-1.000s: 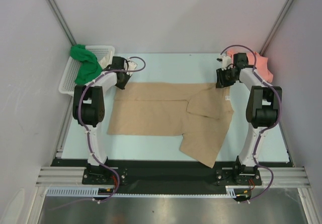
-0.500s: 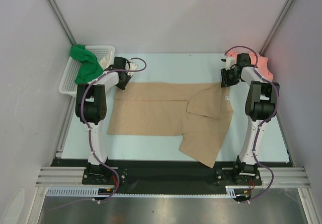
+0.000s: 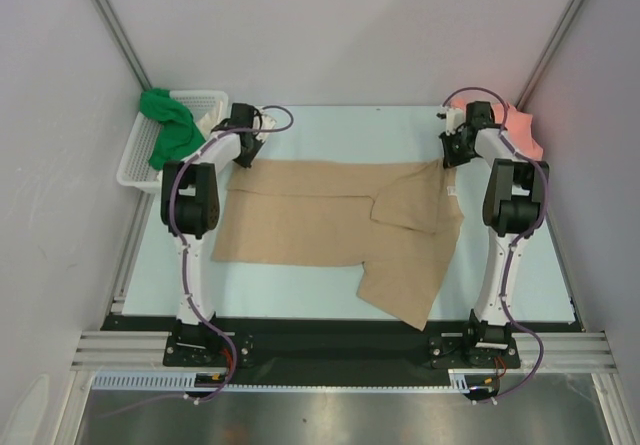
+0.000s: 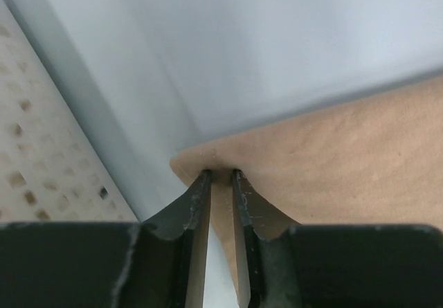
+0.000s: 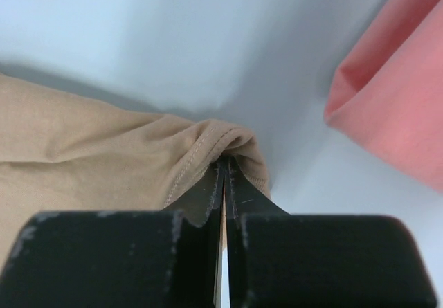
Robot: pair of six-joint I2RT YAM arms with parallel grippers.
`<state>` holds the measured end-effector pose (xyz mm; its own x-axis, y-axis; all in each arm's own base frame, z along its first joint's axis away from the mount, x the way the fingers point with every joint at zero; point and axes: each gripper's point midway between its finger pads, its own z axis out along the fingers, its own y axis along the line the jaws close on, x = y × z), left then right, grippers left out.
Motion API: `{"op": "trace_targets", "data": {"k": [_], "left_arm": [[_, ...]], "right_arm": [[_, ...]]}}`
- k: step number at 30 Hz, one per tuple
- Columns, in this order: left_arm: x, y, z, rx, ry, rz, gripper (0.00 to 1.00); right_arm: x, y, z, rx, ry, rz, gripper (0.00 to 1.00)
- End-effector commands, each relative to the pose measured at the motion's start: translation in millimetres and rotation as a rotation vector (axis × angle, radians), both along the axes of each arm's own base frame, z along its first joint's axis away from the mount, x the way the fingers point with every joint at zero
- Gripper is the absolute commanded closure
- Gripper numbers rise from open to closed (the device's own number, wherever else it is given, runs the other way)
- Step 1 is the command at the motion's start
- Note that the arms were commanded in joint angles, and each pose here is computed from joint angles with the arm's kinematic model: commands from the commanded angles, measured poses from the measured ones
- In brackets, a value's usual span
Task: Fold and stack the t-shirts
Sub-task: Fold the tshirt
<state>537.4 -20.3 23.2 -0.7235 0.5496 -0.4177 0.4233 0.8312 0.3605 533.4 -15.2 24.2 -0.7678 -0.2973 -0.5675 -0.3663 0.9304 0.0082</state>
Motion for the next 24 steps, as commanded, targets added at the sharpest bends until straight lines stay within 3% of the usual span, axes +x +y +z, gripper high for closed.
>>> {"op": "trace_targets", "data": {"k": [1,16,20,23,24], "left_arm": [[17,7,-15,0.019,0.013,0.007,0.78],[49,25,-6,0.054,-0.043,0.045,0.83],[65,16,33,0.021,-0.154,0.076,0.72],[72,-1,100,-0.013,-0.301,0.094,0.58],[70,-6,133,-0.037,-0.36,0.109,0.56]], "right_arm": [[26,-8,-7,-0.067,-0.051,-0.001,1.0],[98,1,9,-0.106,-0.222,-0.01,1.0],[110,1,41,-0.13,-0.301,-0.02,1.0],[105,-4,90,-0.124,-0.363,-0.034,0.85],[96,-5,94,-0.118,-0.352,-0.034,0.68]]}}
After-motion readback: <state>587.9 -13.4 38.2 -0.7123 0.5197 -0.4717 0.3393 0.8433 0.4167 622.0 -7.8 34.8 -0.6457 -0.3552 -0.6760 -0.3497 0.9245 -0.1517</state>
